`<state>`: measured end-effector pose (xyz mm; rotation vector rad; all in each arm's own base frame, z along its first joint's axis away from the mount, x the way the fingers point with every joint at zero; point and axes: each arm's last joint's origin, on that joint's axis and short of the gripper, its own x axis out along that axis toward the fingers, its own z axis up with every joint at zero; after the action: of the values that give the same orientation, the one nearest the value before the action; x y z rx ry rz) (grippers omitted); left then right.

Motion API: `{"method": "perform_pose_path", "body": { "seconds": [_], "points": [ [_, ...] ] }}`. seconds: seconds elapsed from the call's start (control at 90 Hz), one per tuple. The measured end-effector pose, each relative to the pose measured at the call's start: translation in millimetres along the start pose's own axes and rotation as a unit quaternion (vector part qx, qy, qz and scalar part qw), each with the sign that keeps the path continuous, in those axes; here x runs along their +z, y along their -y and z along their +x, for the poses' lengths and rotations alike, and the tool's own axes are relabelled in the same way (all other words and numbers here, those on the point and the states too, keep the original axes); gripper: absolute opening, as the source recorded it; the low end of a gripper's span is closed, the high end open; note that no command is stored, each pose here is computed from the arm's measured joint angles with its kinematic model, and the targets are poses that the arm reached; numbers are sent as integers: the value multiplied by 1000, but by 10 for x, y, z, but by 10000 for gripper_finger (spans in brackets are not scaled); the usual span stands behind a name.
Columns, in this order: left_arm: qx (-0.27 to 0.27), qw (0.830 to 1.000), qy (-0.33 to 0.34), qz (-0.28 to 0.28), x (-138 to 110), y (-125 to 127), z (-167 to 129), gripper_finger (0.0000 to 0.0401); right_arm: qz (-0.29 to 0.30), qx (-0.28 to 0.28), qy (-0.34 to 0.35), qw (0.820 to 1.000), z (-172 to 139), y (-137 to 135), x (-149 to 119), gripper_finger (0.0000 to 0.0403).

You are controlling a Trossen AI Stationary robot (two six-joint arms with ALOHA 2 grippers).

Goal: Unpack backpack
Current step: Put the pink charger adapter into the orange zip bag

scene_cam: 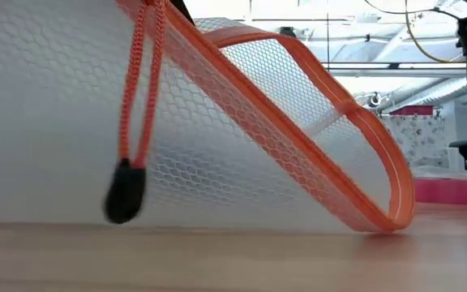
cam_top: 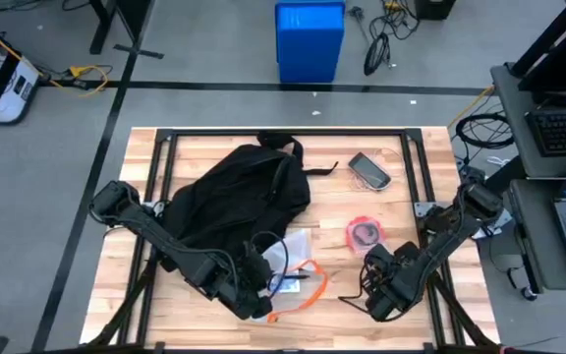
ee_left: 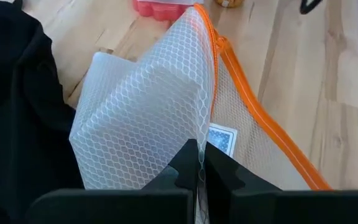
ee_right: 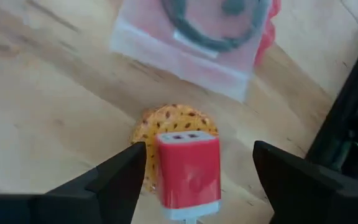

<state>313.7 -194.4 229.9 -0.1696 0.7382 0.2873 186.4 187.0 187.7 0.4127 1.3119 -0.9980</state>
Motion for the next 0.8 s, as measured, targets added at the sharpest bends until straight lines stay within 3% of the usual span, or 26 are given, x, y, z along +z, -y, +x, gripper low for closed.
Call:
{"method": "perform_pose_path", "body": {
  "seconds": [0.233, 0.567, 0.8],
  "points": [
    [0, 1000, -1, 0, -1, 0, 0, 0, 2, 16, 12, 1000, -1, -14, -44, 236],
    [0, 1000, -1, 1, -1, 0, 0, 0, -11, 22, 14, 1000, -4, -23, -48, 115],
    [1, 1000, -2, 6, -3, -3, 0, 0, -25, 23, 15, 999, -8, -21, -59, 112]
  ]
}}
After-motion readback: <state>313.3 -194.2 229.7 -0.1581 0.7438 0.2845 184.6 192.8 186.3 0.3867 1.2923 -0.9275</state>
